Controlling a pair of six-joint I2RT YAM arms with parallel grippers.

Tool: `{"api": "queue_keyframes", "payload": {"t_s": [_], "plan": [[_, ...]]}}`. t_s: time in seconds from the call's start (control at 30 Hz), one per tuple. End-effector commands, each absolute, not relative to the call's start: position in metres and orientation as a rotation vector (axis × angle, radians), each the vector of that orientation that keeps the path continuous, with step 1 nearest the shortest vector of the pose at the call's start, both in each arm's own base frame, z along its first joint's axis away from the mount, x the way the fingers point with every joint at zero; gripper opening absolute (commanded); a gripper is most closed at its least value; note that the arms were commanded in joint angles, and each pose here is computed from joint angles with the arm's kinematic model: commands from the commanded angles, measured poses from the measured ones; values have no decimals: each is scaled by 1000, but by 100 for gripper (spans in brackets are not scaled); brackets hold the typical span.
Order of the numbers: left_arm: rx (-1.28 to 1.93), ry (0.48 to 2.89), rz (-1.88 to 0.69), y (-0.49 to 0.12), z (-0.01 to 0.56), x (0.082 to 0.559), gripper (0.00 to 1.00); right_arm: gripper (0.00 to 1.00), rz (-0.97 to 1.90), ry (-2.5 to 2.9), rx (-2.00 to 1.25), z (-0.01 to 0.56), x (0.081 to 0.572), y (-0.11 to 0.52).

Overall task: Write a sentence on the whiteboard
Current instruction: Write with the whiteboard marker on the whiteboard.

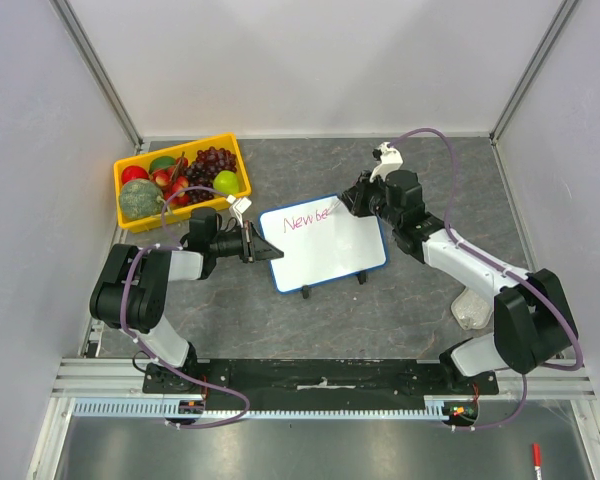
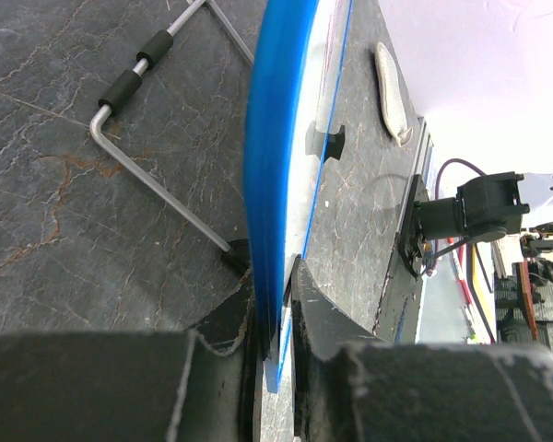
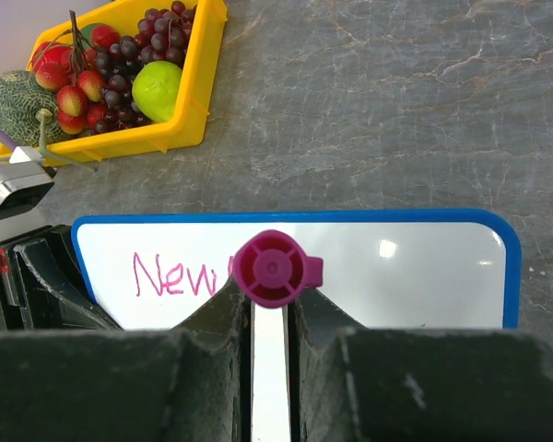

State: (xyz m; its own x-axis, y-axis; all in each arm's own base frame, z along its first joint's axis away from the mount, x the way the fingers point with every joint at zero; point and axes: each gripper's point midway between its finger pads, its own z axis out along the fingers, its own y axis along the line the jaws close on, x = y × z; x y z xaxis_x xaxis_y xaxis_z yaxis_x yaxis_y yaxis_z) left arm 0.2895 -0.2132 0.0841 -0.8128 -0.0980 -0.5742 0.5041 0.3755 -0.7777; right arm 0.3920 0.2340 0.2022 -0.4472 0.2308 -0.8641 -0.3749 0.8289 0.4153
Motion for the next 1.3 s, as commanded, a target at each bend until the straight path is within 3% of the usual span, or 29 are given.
{"api": "queue_keyframes", "payload": {"t_s": [0.0, 0.87, 1.27], "plan": [[356, 2108, -1358, -209, 74, 301, 2, 0, 659, 1934, -124, 193, 387, 227], [358, 2106, -1357, -209, 75, 301, 2, 0, 619, 1850, -75, 236, 408, 224], [358, 2110, -1357, -209, 74, 301, 2, 0, 602, 1912, -91, 211, 399, 220]]}}
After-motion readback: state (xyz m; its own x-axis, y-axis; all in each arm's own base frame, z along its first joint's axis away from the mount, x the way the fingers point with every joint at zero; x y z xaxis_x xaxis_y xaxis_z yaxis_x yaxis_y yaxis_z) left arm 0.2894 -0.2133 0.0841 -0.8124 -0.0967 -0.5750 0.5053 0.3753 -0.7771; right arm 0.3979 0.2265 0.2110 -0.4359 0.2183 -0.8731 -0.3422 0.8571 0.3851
